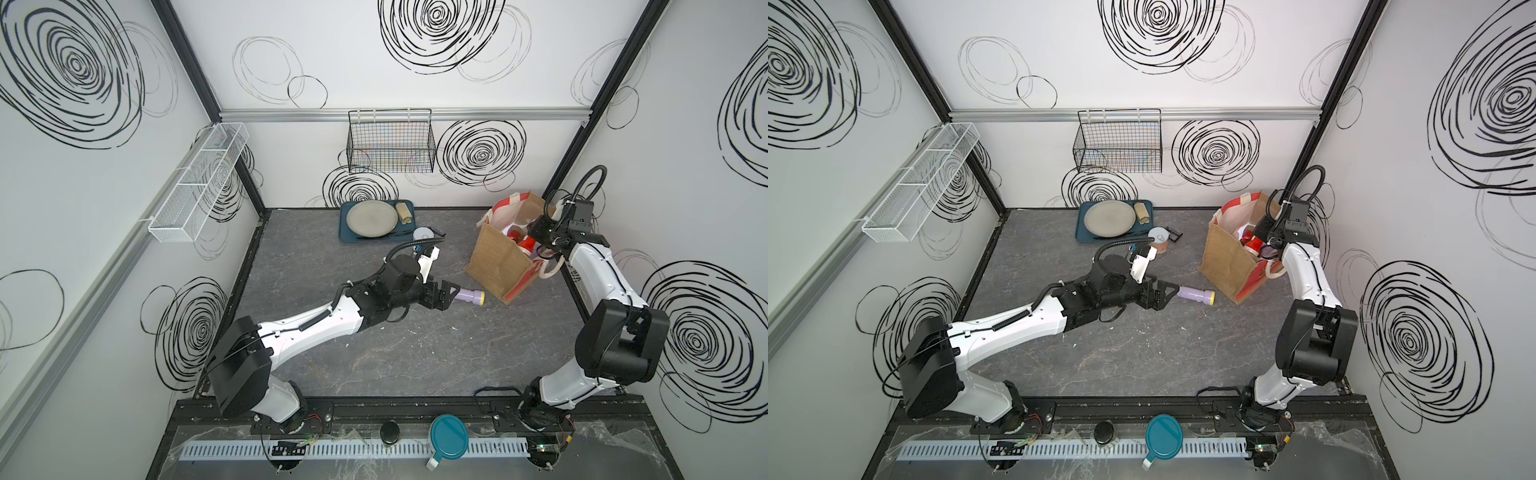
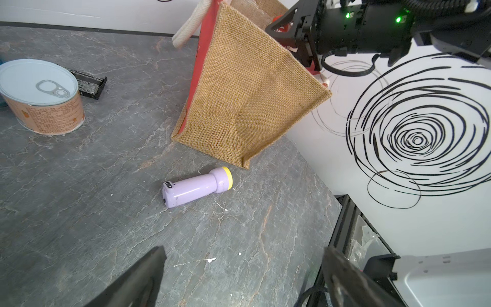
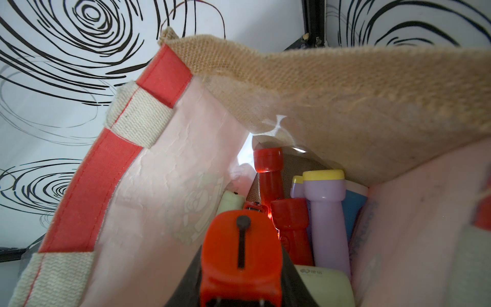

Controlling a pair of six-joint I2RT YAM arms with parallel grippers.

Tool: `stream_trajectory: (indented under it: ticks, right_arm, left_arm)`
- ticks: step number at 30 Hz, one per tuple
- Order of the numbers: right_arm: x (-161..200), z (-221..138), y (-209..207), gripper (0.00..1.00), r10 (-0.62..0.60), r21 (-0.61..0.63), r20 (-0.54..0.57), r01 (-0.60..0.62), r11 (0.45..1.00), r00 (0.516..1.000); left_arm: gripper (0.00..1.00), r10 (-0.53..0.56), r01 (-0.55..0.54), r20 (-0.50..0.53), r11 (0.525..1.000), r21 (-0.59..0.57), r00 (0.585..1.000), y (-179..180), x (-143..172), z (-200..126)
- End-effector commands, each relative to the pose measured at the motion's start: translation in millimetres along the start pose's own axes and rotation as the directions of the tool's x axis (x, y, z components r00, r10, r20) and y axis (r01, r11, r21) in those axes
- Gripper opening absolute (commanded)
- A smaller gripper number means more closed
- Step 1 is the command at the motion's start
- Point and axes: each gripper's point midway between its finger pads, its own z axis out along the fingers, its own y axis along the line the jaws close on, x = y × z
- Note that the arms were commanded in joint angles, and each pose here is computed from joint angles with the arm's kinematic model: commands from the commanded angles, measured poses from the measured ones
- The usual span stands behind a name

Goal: Put the flashlights into the tote bags
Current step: Place the flashlight in the canvas bag.

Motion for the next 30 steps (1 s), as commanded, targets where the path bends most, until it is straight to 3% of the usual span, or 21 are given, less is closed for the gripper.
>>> stream_trajectory:
  ticks: [1, 9, 15, 24, 30]
  right_arm:
    - [-20.0, -20.7, 13.1, 0.27, -0.037, -0.014, 0.071, 0.038, 0.999, 0.997]
    - [-23.8, -23.4, 14.8, 0.27, -0.045, -0.01, 0.077, 0.046, 0.999, 0.996]
    - [-26.9, -27.1, 17.9, 0.33, -0.053, -0.006, 0.087, 0.054, 0.999, 0.995]
    - [-36.6, -38.3, 21.5, 0.67, -0.06, 0.011, 0.115, 0.06, 0.998, 0.992]
    - [-49.5, -55.5, 32.1, 0.76, -0.081, 0.015, 0.15, 0.079, 0.997, 0.985]
  left_arm:
    - [0.95, 0.03, -0.031, 0.05, 0.999, 0.024, 0.998, -12.2, -18.3, -0.9]
    - [0.95, 0.026, -0.027, 0.048, 0.999, 0.018, 0.998, -10.2, -14.0, -1.7]
    - [0.95, 0.032, -0.032, 0.048, 0.999, 0.013, 0.998, -9.0, -13.4, -2.0]
    - [0.96, 0.071, -0.07, 0.021, 0.998, -0.005, 0.997, -4.6, -6.5, 0.8]
    - [0.97, 0.131, -0.131, -0.02, 0.991, -0.03, 0.991, 2.3, 3.4, 5.7]
